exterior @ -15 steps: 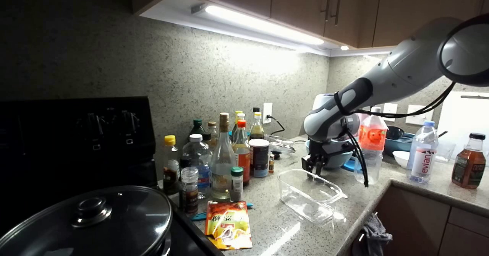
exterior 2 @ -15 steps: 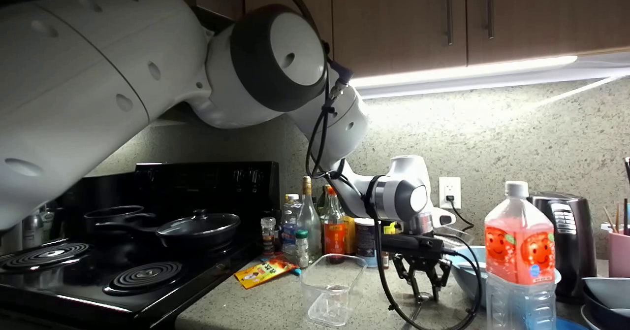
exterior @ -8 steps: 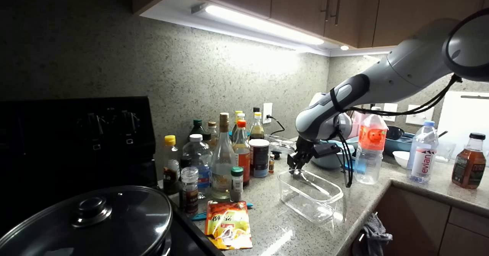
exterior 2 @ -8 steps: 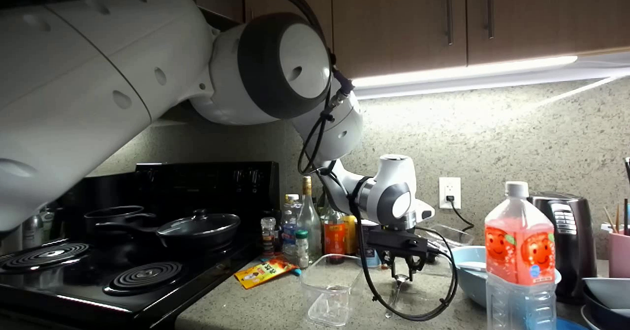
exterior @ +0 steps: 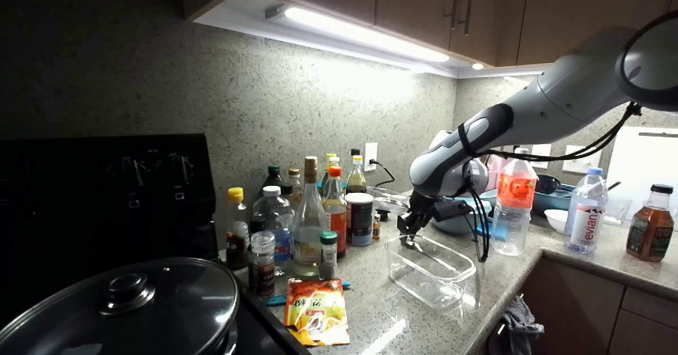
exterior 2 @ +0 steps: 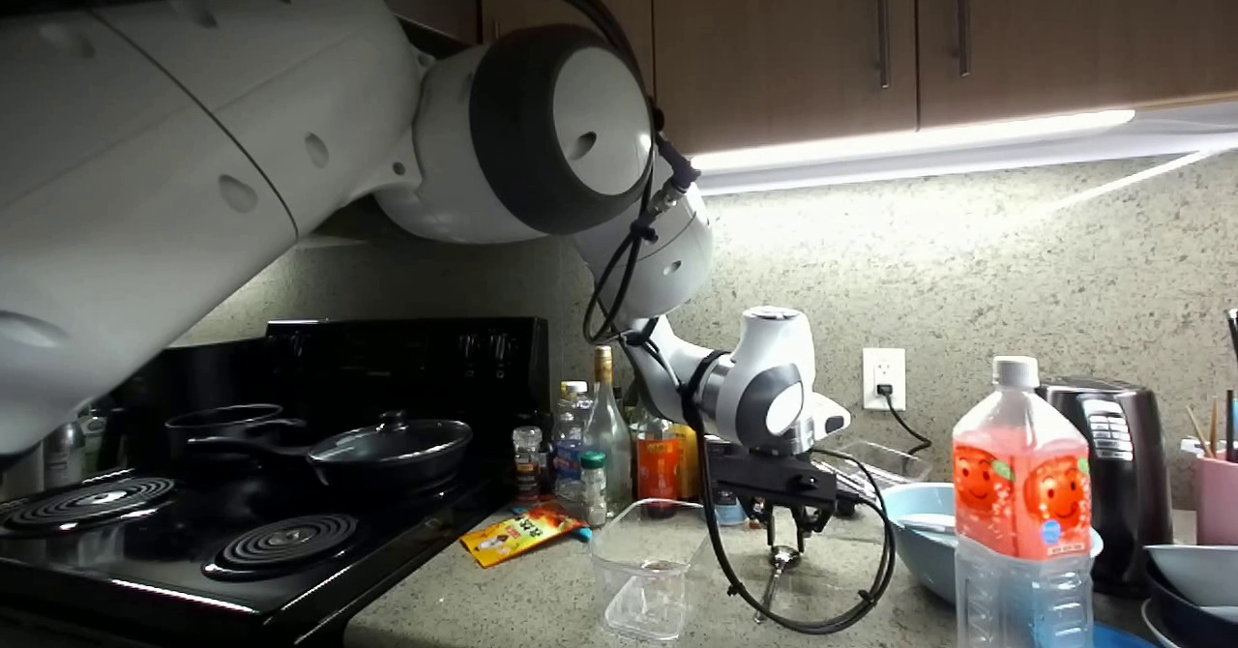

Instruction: Put the spoon in the transparent bowl, then remove the spoon out of the bowl, then put the spoon back in the bowl

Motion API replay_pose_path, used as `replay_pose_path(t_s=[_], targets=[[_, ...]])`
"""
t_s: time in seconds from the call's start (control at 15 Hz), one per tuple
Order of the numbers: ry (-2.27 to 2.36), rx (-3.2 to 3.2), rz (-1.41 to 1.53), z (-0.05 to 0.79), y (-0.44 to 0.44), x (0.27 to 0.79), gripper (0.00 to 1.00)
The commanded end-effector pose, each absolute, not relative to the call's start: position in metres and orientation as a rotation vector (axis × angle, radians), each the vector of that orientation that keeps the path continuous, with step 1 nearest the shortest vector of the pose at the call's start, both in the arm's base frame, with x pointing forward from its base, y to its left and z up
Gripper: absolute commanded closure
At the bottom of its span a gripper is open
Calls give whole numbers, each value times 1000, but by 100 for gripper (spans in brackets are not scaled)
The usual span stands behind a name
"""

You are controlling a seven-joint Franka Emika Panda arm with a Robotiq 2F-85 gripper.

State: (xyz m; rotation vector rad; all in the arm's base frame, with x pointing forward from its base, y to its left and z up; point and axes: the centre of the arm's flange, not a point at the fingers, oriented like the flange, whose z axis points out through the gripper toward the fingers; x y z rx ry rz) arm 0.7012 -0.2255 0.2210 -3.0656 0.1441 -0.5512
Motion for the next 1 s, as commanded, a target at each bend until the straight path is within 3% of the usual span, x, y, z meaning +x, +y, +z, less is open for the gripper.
replay_pose_path(t_s=[0.0, 0.13, 0.47, 0.53, 0.6, 0.73, 0.93], targets=[[156, -3077, -495, 226, -227, 681, 38], [183, -3090, -399, 217, -233, 676, 32], [227, -3098, -238, 212, -243, 663, 0], [233, -3093, -213, 211, -245, 662, 1], [233, -3093, -201, 210, -247, 661, 38], [237, -3098, -197, 212, -248, 661, 35], [235, -3113, -217, 216, -252, 661, 54]])
